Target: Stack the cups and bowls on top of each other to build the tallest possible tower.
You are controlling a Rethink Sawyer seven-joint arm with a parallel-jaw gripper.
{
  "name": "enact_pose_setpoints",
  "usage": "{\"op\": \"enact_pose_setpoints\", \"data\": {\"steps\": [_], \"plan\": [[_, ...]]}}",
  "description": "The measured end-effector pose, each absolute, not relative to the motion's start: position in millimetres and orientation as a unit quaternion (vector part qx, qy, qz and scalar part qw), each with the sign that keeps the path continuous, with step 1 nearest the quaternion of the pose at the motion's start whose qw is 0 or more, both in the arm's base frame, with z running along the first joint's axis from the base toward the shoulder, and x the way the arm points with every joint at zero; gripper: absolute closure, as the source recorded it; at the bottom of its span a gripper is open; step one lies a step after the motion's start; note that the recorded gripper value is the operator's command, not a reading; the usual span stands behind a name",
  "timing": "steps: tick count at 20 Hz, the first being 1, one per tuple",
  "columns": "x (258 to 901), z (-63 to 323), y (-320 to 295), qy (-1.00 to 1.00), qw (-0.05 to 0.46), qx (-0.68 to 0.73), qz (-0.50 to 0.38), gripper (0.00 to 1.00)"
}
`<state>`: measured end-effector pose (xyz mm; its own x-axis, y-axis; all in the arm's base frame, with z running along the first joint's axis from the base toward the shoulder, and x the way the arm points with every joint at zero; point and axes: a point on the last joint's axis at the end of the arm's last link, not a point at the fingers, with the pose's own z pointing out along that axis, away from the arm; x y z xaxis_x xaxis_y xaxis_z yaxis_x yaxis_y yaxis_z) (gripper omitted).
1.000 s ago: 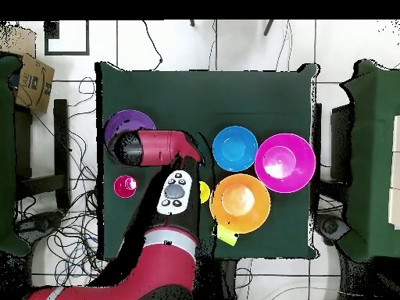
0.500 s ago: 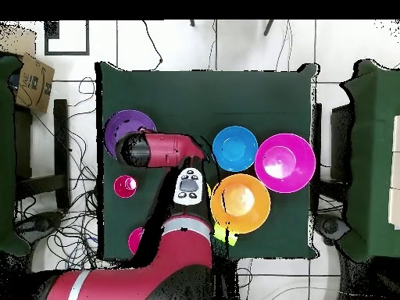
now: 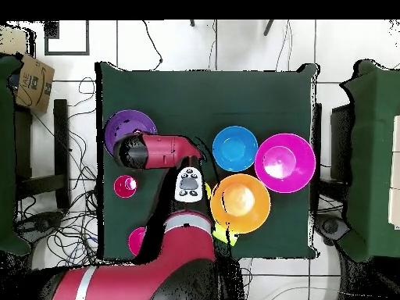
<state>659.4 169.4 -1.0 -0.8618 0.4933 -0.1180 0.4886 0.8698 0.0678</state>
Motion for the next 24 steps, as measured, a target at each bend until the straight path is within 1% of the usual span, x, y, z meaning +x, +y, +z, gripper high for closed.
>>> {"op": "enact_pose_setpoints", "data": {"steps": [17, 24], "plan": [[658, -8, 175, 0.969, 0.064, 0.236, 0.032, 0.0], [653, -17, 176, 0.971, 0.06, 0.231, 0.033, 0.0]]}}
